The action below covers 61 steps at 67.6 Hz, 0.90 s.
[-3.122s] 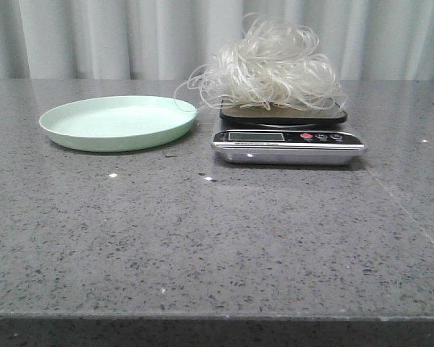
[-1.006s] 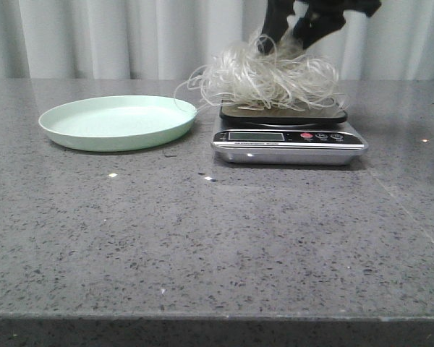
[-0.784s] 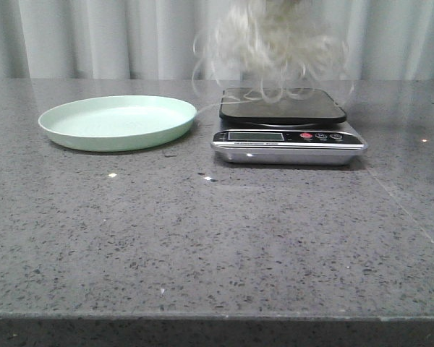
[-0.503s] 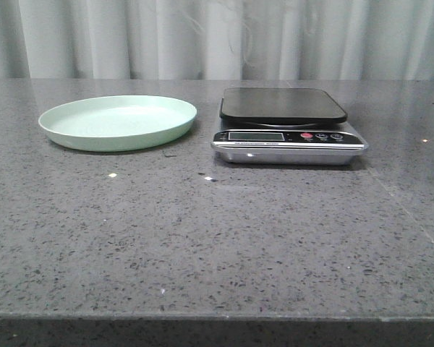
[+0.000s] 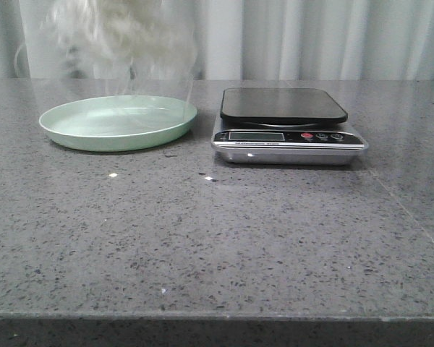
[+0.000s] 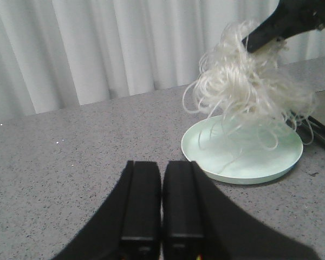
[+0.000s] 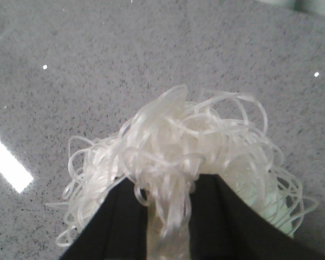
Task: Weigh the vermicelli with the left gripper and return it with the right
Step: 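Lift the vermicelli with the right gripper and carry it over the plate, then lower the vermicelli onto the green plate and open the right gripper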
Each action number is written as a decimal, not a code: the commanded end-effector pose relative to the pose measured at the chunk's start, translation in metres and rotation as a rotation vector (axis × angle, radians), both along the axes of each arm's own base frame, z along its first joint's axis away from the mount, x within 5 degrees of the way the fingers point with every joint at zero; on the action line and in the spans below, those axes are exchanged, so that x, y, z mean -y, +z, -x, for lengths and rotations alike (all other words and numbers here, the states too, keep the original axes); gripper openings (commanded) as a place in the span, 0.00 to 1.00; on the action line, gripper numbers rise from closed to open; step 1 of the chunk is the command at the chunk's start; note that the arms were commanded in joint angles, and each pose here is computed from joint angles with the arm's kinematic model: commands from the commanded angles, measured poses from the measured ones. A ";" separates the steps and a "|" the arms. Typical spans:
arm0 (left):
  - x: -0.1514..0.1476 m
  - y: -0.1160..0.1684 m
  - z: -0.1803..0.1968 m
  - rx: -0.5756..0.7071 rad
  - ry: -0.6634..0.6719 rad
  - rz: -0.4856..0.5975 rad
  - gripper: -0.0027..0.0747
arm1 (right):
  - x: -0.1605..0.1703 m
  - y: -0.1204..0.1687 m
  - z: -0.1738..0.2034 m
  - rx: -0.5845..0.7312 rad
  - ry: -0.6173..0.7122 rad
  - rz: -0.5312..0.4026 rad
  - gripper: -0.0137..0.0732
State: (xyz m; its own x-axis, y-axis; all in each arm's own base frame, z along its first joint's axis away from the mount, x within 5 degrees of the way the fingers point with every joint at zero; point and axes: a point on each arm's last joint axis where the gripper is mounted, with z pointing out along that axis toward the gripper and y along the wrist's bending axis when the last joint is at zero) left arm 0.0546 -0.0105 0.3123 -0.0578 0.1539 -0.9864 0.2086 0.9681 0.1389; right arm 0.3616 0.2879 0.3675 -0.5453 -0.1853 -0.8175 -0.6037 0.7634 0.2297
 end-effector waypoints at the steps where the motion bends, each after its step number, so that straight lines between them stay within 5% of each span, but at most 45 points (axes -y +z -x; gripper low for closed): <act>1: 0.000 0.016 0.001 0.099 -0.005 0.028 0.21 | 0.000 0.029 0.003 0.112 -0.009 -0.091 0.33; 18: 0.000 0.016 0.001 0.099 -0.005 0.028 0.21 | -0.010 -0.003 -0.009 0.046 -0.003 -0.037 0.33; 38: 0.000 0.016 0.001 0.098 -0.005 0.028 0.21 | -0.011 -0.005 -0.010 0.039 -0.002 -0.032 0.35; 54: 0.000 0.016 0.001 0.098 -0.005 0.028 0.21 | -0.009 0.000 -0.008 0.052 -0.003 -0.032 0.75; 61: 0.000 0.016 0.001 0.098 -0.005 0.028 0.21 | -0.003 0.010 -0.005 0.087 -0.008 -0.022 0.80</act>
State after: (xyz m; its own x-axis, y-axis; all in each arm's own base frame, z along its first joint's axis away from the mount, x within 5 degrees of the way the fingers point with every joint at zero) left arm 0.0546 -0.0105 0.3123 -0.0578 0.1539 -0.9864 0.2086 0.9681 0.1389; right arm 0.3781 0.3048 0.3159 -0.6100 -0.2477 -0.7527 -0.5911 0.7748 0.2241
